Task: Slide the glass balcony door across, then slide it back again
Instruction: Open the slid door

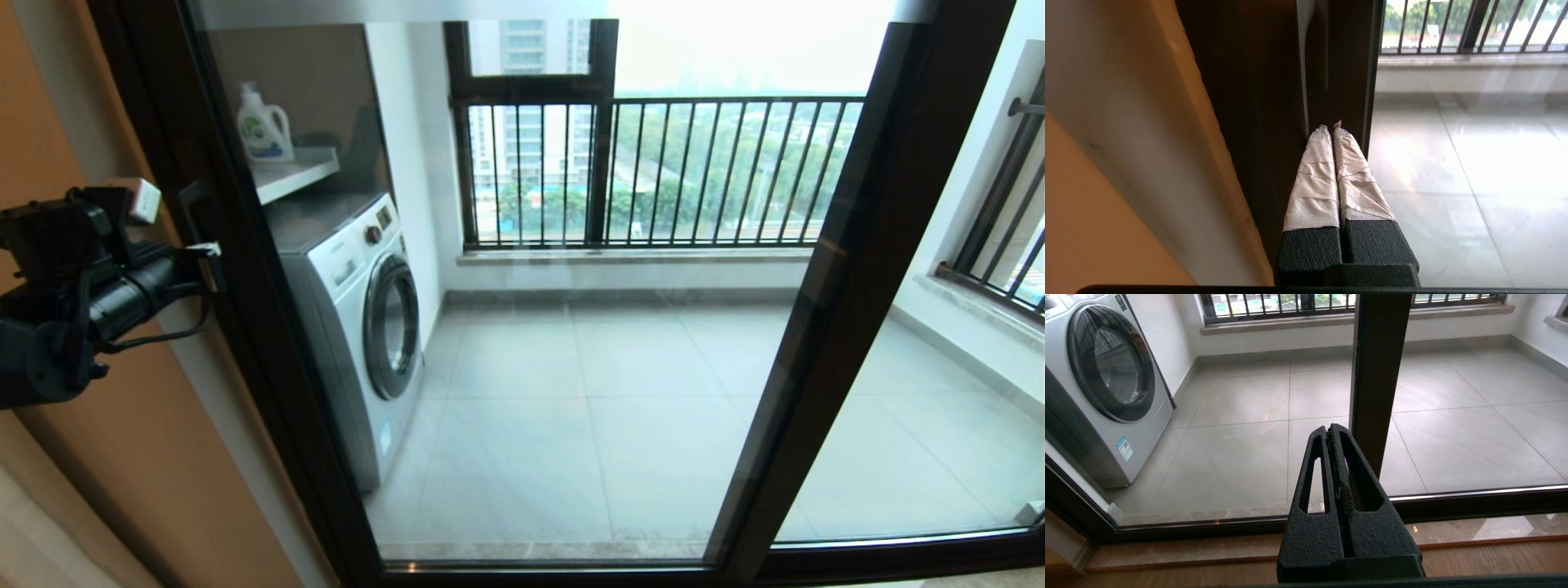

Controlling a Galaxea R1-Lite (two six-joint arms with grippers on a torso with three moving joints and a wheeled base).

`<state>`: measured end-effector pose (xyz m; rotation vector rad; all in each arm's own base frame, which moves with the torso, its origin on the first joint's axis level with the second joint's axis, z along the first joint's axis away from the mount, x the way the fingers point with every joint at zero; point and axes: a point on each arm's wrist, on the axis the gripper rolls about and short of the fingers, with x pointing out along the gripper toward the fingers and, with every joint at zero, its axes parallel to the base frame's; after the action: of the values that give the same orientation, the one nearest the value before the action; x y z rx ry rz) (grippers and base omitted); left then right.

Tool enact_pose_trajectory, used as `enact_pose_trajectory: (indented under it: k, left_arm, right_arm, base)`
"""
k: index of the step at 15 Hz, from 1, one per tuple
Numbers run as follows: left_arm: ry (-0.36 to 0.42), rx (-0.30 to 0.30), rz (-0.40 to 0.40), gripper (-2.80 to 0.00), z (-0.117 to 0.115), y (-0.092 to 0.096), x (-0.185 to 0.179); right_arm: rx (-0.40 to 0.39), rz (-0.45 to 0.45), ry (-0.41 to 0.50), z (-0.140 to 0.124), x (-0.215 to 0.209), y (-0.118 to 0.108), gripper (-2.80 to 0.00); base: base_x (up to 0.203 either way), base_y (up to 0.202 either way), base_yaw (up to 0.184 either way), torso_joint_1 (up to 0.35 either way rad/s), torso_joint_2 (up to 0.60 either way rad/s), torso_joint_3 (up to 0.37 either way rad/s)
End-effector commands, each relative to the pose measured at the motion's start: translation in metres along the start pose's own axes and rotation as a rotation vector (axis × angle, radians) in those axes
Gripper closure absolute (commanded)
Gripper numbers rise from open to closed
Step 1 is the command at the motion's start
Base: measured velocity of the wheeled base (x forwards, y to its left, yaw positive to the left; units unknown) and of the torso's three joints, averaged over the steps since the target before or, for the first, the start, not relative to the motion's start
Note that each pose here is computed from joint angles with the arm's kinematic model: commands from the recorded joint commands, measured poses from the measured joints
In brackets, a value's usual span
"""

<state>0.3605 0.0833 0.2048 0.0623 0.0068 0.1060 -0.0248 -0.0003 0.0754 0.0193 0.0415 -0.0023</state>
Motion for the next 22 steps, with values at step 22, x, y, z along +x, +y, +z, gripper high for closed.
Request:
enact_pose_trajectory:
  k: [22]
  left_arm:
    - [-0.085,0.018,0.061,0.0,0.019,0.042,0.025]
  right_arm:
    - [0.0,0.0,0.0,0.0,0.0,0.0,0.0]
  base:
    - [0.0,0.0,0.0,0.0,0.0,0.0]
